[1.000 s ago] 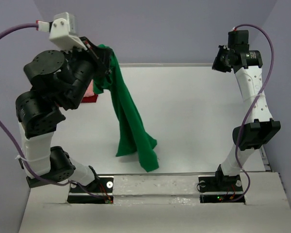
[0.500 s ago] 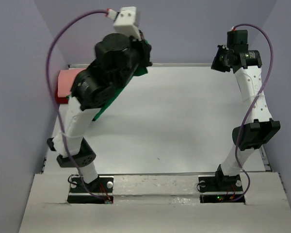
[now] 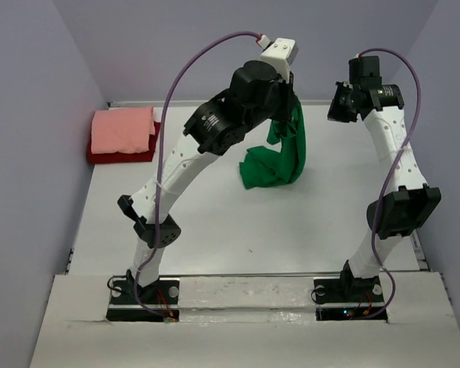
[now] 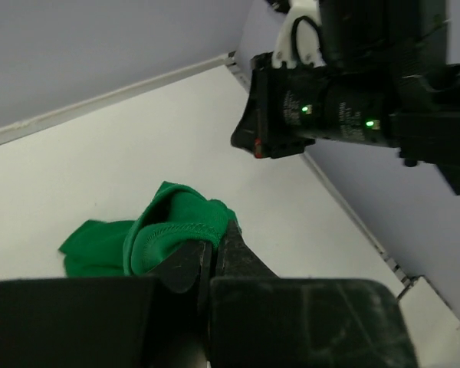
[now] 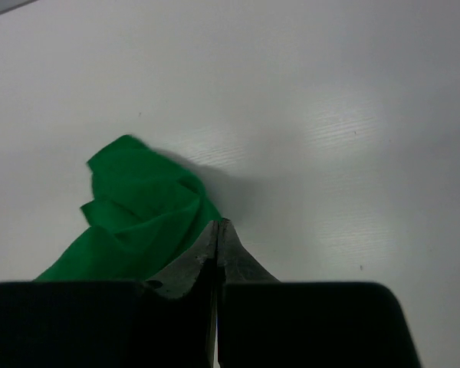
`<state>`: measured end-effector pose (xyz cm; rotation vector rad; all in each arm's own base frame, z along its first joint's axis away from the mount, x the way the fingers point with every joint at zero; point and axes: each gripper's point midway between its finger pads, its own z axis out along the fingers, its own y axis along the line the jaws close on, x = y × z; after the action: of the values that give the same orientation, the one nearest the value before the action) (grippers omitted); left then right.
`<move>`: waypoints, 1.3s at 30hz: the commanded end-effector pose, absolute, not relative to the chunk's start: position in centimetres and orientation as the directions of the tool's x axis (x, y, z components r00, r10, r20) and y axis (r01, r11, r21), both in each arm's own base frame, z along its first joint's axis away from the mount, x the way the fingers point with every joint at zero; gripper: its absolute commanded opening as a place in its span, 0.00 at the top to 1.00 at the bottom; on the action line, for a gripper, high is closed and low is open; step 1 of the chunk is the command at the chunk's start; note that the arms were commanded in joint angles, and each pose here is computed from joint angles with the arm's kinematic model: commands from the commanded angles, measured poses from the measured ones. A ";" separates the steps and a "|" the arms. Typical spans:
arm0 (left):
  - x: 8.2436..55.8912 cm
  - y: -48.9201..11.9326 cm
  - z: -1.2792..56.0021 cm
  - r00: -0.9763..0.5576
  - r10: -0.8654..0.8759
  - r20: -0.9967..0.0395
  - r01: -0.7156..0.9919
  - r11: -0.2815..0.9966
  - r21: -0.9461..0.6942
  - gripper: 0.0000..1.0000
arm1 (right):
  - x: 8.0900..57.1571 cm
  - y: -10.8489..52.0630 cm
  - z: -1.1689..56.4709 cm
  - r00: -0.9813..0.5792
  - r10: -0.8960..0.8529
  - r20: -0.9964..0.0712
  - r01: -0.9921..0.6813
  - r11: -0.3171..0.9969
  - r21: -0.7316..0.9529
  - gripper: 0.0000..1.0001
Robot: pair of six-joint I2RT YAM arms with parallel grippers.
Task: Fold and stack the t-shirts
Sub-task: Flatten out the tshirt
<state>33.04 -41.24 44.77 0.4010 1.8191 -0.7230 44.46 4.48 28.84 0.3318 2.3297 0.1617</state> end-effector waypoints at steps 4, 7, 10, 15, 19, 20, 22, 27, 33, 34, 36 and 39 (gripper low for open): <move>24.8 -35.5 59.2 -0.161 -0.329 -0.931 0.697 0.629 -0.343 1.00 | 45.3 5.9 31.9 -0.618 0.282 -0.734 0.157 0.959 0.236 1.00; 23.7 -34.5 57.8 -0.179 -0.287 -0.941 0.666 0.668 -0.331 1.00 | 45.4 5.8 32.5 -0.610 0.277 -0.742 0.158 0.961 0.228 1.00; 25.4 -32.4 51.9 -0.263 -0.205 -0.943 0.513 0.798 -0.317 0.96 | 45.1 6.2 33.1 -0.608 0.270 -0.747 0.143 0.962 0.232 1.00; 30.2 -26.3 42.3 -0.410 -0.275 -0.870 0.215 0.897 -0.385 0.79 | 44.4 7.0 33.6 -0.606 0.253 -0.754 0.123 0.966 0.225 1.00; 33.5 -23.7 36.1 -0.466 -0.228 -0.855 0.118 0.942 -0.315 1.00 | 44.0 7.3 33.8 -0.603 0.250 -0.758 0.115 0.967 0.227 1.00; 34.1 -23.0 35.6 -0.471 -0.226 -0.853 0.098 0.947 -0.305 1.00 | 44.1 7.3 33.8 -0.603 0.250 -0.758 0.116 0.967 0.226 1.00; 34.5 -21.8 34.3 -0.500 -0.225 -0.836 0.031 0.960 -0.277 1.00 | 43.9 7.5 33.7 -0.613 0.244 -0.751 0.104 0.968 0.230 1.00; 33.9 -18.8 35.4 -0.422 -0.377 -0.824 -0.067 0.920 -0.386 0.65 | 42.9 8.3 32.9 -0.637 0.226 -0.737 0.086 0.971 0.223 1.00; 34.1 -18.6 35.1 -0.450 -0.365 -0.815 -0.054 0.922 -0.383 0.56 | 41.0 9.8 29.6 -0.685 0.259 -0.681 0.076 0.955 0.286 0.77; 34.3 -18.6 35.0 -0.456 -0.359 -0.814 -0.058 0.925 -0.376 0.56 | 39.8 10.3 25.9 -0.744 0.252 -0.618 0.077 0.952 0.295 0.73; 34.3 -18.8 34.3 -0.473 -0.348 -0.810 -0.053 0.928 -0.368 0.56 | 38.9 10.6 23.3 -0.774 0.267 -0.574 0.096 0.946 0.311 0.68; 34.3 -19.1 34.4 -0.467 -0.366 -0.805 -0.020 0.915 -0.404 0.55 | 36.7 11.8 18.1 -0.836 0.259 -0.483 0.081 0.930 0.359 0.67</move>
<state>33.87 -18.39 34.73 -0.2858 2.0313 -0.3603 37.92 9.34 21.54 0.2573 2.5133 0.2670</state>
